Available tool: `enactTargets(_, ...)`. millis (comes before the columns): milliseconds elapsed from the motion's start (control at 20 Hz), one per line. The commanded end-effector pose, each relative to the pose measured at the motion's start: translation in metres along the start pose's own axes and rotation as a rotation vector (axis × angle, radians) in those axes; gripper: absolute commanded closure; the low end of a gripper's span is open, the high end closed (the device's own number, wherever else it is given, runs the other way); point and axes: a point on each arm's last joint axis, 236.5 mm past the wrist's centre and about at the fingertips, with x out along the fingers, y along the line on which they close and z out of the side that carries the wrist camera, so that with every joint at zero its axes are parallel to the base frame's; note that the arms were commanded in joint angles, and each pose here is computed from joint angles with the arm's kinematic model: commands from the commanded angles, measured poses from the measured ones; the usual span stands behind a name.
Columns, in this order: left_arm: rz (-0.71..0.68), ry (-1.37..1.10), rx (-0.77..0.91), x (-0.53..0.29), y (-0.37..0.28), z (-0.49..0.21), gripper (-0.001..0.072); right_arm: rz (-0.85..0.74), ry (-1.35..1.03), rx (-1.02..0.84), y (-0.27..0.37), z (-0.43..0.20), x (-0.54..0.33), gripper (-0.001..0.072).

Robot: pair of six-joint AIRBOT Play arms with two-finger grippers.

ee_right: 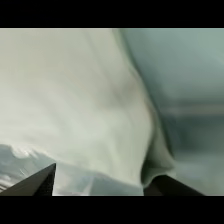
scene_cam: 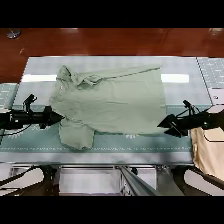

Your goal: Fold the shirts.

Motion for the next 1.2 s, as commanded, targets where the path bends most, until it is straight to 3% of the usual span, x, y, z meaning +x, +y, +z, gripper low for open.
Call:
enactTargets(0,-0.001,0.000,0.004,0.000,-0.001,0.000,0.0683,0.040,-0.093,-0.036,0.029,0.036,0.003,0.0093)
enactTargets(50,-0.001,0.001,0.005,0.000,-0.001,0.000,0.0684,0.039,-0.096,-0.050,0.036,0.040,0.003,0.0101)
enactTargets(100,-0.001,0.001,0.005,0.000,-0.001,0.000,0.0684,0.041,-0.096,-0.069,0.043,0.043,0.003,0.0233)
enactTargets(150,-0.002,0.000,0.004,0.000,-0.001,0.000,0.0684,0.038,-0.092,-0.092,0.049,0.043,0.005,0.0569)
enactTargets(200,-0.010,-0.007,0.003,-0.001,-0.004,0.003,0.0684,0.038,-0.091,-0.122,0.055,0.043,0.004,0.0691)
enactTargets(400,-0.229,-0.158,0.111,-0.044,-0.093,0.048,0.0684,0.065,-0.190,-0.291,0.107,0.077,-0.060,0.0693)
enactTargets(600,-0.453,-0.526,0.480,-0.179,-0.261,0.086,0.0684,0.122,-0.591,-0.545,0.228,0.116,-0.225,0.0693)
enactTargets(700,-0.435,-0.722,0.702,-0.251,-0.331,0.072,0.0685,0.132,-0.810,-0.688,0.283,0.097,-0.318,0.0693)
enactTargets(850,-0.303,-0.998,0.940,-0.340,-0.400,0.030,0.0685,0.128,-1.078,-0.858,0.332,0.031,-0.421,0.0693)
enactTargets(1000,-0.091,-1.238,1.078,-0.407,-0.429,-0.023,0.0685,0.098,-1.291,-0.939,0.340,-0.044,-0.480,0.0693)
enactTargets(1150,0.039,-1.324,1.150,-0.427,-0.432,-0.089,0.0685,0.021,-1.438,-0.960,0.324,-0.108,-0.511,0.0692)
